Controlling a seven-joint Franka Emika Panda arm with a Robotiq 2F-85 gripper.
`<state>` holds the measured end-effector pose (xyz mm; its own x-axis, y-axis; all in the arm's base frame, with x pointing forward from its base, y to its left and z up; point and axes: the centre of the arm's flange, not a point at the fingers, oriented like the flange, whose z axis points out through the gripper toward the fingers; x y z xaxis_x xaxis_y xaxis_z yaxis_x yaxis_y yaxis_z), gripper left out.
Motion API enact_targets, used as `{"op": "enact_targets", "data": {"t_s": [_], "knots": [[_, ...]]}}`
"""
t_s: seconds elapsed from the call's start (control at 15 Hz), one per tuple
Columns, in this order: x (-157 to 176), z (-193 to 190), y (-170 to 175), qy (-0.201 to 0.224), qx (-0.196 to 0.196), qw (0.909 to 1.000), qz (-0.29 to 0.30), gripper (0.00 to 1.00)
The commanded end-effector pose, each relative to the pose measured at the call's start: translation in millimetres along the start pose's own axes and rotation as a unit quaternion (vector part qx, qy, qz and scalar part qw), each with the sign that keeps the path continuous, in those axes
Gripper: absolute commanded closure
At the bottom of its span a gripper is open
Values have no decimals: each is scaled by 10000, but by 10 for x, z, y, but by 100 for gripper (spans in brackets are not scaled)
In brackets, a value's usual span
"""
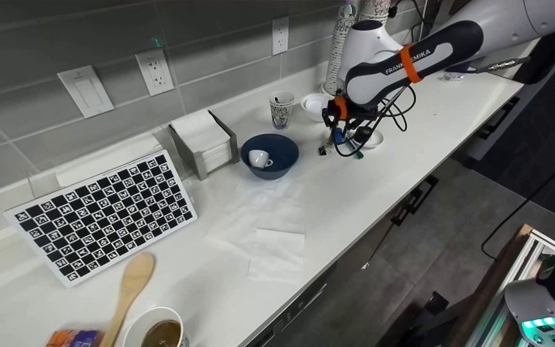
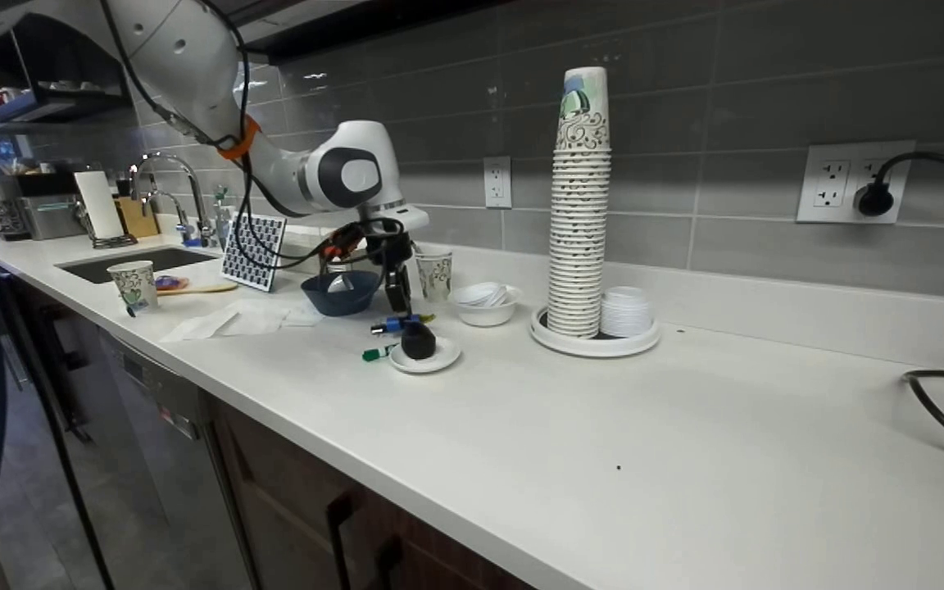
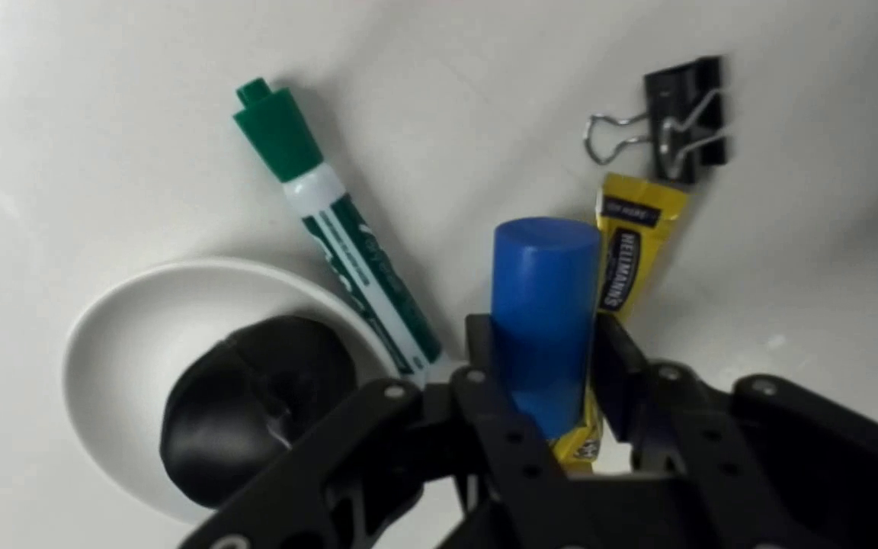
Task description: Remove the blue object from the bowl
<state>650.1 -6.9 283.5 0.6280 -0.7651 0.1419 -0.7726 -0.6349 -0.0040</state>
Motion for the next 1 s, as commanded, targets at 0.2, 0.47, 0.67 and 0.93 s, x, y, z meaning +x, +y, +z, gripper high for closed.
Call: {"op": "enact_targets", "data": {"t_s": [0.2, 0.47, 0.67, 0.93], "knots": [[-229, 50, 266, -132, 589, 9980, 205, 27], [-365, -381, 54, 187, 1027, 9945, -31, 0], [-506, -785, -33, 194, 819, 9964, -79, 0], [-870, -1312, 112, 169, 621, 9907, -1197, 0]]}}
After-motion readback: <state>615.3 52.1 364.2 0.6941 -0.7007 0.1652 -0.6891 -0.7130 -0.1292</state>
